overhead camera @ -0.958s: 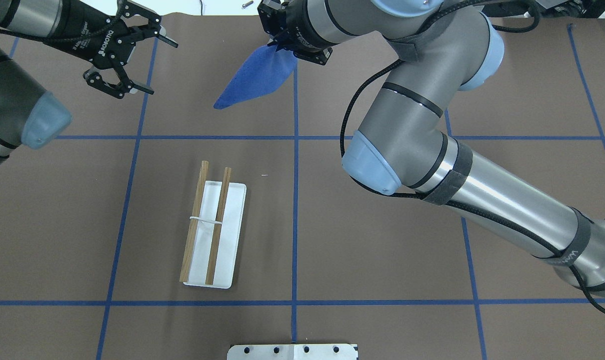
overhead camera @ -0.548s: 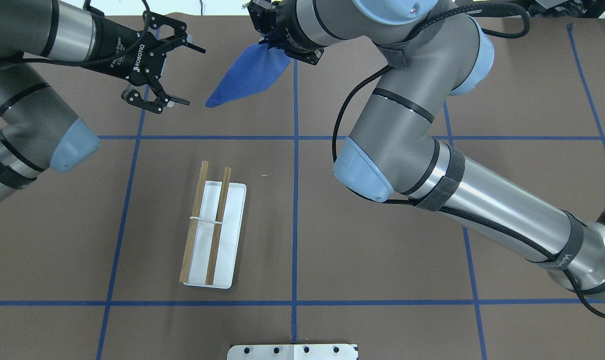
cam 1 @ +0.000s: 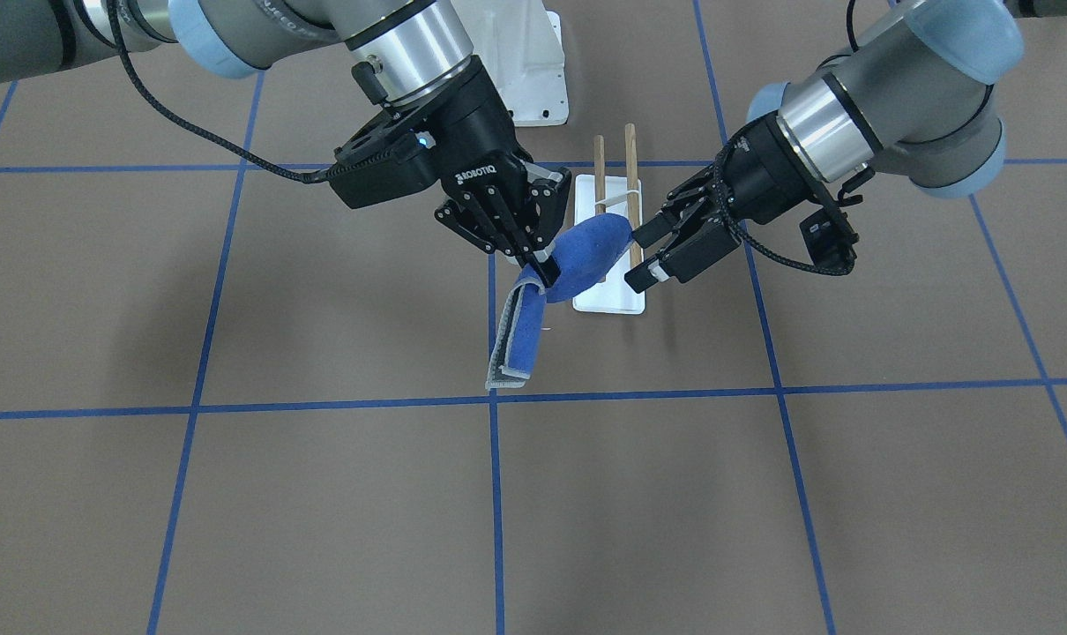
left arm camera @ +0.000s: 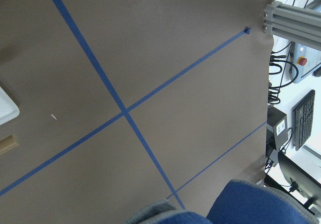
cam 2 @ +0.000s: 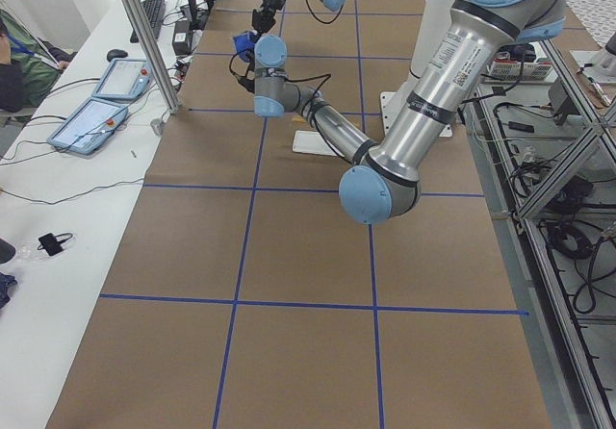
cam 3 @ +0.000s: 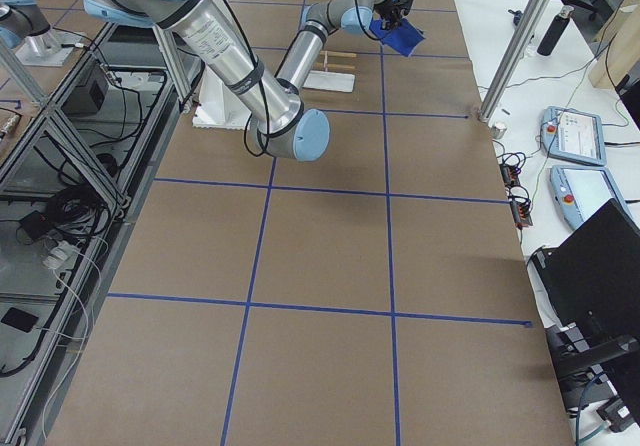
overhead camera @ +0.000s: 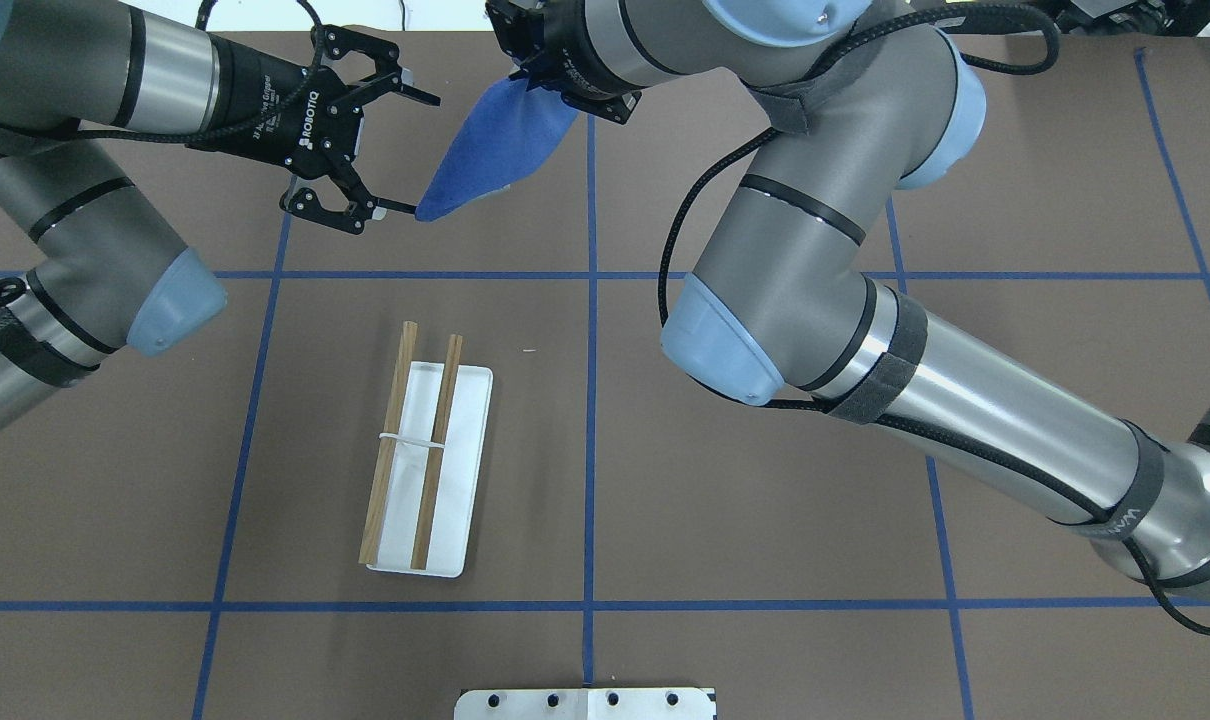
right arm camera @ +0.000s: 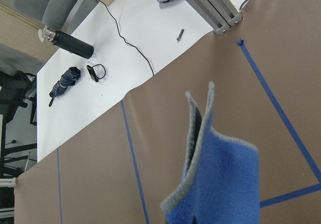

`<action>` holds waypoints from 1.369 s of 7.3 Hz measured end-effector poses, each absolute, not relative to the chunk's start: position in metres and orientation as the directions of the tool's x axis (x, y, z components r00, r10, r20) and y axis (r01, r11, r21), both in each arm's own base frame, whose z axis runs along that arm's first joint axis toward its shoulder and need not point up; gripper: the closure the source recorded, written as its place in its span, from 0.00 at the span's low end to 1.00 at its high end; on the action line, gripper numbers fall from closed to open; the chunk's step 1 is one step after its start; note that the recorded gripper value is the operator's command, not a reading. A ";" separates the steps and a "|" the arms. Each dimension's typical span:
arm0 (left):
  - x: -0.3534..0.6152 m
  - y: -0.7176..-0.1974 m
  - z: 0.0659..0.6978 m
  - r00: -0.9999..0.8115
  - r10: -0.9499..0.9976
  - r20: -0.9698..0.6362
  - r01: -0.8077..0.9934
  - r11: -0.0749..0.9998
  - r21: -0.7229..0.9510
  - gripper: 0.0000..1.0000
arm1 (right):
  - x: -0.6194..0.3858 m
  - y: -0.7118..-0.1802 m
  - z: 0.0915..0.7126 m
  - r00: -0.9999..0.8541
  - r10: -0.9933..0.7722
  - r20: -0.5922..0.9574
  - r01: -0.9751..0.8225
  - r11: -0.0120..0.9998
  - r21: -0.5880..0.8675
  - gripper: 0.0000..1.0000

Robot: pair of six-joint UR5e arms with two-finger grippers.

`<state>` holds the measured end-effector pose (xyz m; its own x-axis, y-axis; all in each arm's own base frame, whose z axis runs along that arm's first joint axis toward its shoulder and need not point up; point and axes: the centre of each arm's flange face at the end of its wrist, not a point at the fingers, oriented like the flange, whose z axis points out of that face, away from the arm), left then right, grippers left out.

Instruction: Hang towel on rack

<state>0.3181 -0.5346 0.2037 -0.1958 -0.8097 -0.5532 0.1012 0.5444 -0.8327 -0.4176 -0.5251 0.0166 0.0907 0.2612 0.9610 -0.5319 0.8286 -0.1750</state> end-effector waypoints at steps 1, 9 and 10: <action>0.319 -0.535 0.204 -0.195 -0.811 -0.551 0.101 0.543 -0.834 0.03 | -0.417 -0.525 0.015 0.088 0.259 0.962 -0.537 0.826 -0.173 1.00; 0.320 -0.534 0.205 -0.193 -0.814 -0.547 0.099 0.539 -0.837 0.03 | -0.410 -0.530 0.014 0.084 0.255 0.963 -0.550 0.818 -0.169 1.00; 0.320 -0.534 0.205 -0.193 -0.815 -0.547 0.099 0.539 -0.837 0.03 | -0.408 -0.531 0.014 0.082 0.254 0.964 -0.553 0.816 -0.168 1.00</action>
